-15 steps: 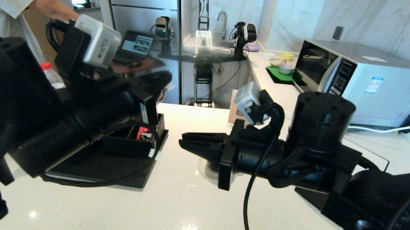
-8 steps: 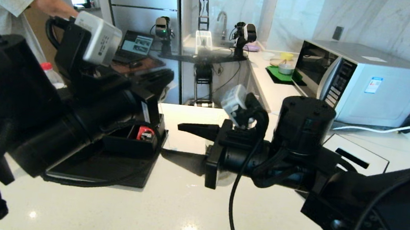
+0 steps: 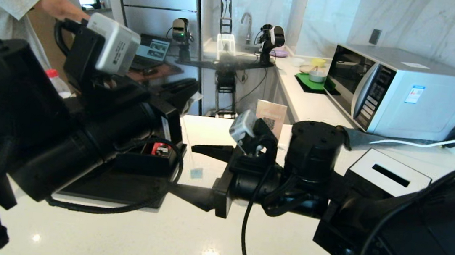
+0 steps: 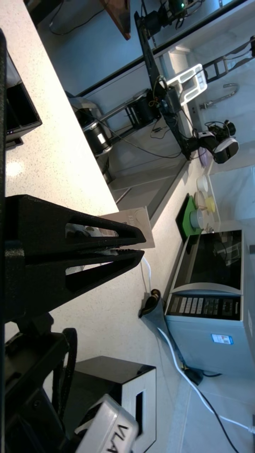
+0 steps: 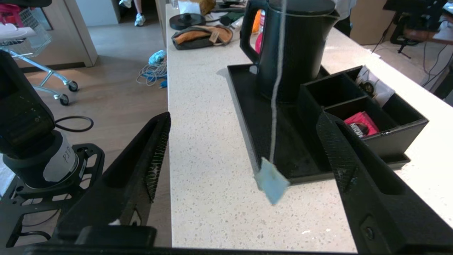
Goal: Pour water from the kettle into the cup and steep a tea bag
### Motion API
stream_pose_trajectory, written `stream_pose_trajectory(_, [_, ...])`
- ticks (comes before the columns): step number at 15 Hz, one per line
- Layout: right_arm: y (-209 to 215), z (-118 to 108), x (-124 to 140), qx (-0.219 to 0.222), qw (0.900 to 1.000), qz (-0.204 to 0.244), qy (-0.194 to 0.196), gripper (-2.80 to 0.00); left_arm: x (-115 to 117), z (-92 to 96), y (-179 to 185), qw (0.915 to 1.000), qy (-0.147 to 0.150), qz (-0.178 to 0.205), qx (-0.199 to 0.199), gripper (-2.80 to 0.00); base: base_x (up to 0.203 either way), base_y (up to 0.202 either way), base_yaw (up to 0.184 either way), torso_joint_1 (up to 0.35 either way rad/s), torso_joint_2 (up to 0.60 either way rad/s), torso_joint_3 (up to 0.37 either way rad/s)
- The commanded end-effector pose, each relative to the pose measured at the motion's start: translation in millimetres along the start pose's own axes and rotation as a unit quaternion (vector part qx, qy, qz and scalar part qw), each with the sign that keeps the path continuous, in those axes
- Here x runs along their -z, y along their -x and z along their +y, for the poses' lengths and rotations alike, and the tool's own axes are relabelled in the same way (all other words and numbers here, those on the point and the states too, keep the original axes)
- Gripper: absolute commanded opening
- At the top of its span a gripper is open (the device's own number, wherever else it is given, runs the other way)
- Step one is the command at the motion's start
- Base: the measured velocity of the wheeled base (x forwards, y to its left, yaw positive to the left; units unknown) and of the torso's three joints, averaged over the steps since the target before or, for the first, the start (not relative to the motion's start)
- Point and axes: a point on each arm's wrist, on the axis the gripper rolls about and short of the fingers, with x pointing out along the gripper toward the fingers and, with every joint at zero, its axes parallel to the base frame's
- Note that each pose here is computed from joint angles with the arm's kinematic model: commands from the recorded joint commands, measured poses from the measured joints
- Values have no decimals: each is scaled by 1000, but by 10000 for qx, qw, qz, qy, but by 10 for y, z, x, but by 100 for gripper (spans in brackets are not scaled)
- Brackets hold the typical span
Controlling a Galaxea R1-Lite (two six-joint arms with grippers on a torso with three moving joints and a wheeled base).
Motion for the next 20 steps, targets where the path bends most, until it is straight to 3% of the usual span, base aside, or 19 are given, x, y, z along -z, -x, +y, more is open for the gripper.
stream_pose_trajectory(1, [-31, 0, 55, -41, 10000, 40, -22, 0, -4, -9, -2, 10000, -11, -26, 11, -280, 0, 0, 0, 0, 0, 0])
stream_pose_trajectory(10, [-56, 10, 124, -71, 9999, 118, -60, 0, 9, -20, -5, 10000, -9, -3, 31, -280, 0, 0, 0, 0, 0, 0])
stream_pose_trajectory(11, [-54, 11, 128, -76, 9999, 125, -72, -280, 12, -20, -4, 10000, -9, 3, 31, -280, 0, 0, 0, 0, 0, 0])
stream_pose_trajectory(20, [-69, 4, 146, -77, 9998, 138, -80, -280, 8, -19, -6, 10000, -9, -5, 30, -280, 0, 0, 0, 0, 0, 0])
